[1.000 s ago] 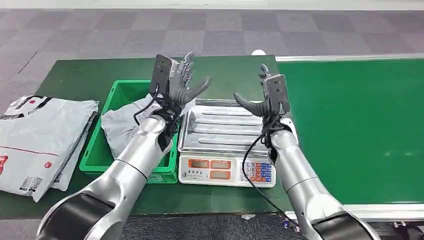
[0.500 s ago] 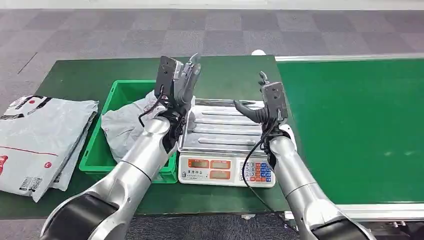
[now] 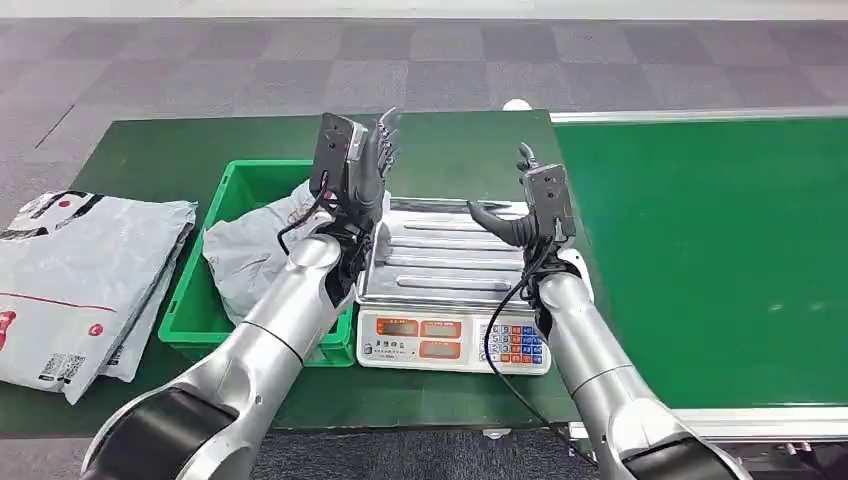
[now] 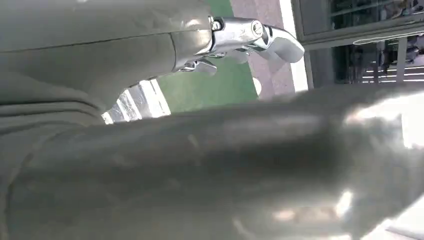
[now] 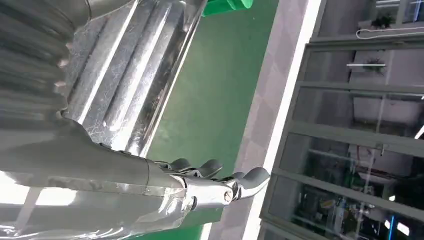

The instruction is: Moved the parcel from conveyor to table for the left to box.

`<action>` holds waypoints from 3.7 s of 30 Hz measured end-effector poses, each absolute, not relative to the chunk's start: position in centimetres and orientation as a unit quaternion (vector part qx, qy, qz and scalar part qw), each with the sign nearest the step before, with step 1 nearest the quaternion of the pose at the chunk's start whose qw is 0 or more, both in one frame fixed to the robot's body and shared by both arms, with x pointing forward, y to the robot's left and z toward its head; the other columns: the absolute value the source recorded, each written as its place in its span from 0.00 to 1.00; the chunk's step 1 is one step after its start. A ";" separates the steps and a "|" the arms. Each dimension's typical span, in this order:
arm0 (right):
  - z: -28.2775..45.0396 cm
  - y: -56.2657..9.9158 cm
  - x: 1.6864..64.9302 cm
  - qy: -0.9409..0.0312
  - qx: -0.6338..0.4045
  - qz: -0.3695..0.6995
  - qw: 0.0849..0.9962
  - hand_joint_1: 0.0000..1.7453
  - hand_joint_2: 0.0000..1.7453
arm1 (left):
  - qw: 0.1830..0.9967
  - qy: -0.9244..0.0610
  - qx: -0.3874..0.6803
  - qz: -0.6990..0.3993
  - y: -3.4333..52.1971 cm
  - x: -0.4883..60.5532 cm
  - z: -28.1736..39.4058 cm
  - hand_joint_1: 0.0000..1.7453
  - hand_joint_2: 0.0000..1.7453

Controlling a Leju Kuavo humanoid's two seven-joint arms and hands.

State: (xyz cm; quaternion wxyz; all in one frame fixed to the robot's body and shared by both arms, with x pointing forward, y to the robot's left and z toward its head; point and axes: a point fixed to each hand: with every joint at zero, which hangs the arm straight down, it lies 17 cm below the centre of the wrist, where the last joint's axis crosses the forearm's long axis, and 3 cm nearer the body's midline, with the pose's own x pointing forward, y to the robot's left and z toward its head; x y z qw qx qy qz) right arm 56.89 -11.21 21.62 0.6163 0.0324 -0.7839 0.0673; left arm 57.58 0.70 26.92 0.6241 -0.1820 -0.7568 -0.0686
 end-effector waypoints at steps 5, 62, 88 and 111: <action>21.6 -11.2 56.9 -0.784 0.032 0.067 0.616 0.00 1.00 | 0.624 -0.757 -0.182 -0.069 0.7 57.6 26.9 0.00 1.00; 17.2 -13.6 55.2 -0.777 0.087 0.052 0.621 0.00 1.00 | 0.637 -0.716 -0.282 -0.045 -2.2 53.6 21.1 0.00 1.00; 17.4 -15.2 55.7 -0.777 0.079 0.045 0.623 0.00 1.00 | 0.643 -0.725 -0.240 -0.053 -1.0 54.3 20.3 0.00 1.00; 17.4 -15.8 55.8 -0.779 0.080 0.036 0.621 0.00 1.00 | 0.639 -0.731 -0.233 -0.058 -0.9 54.2 20.1 0.00 1.00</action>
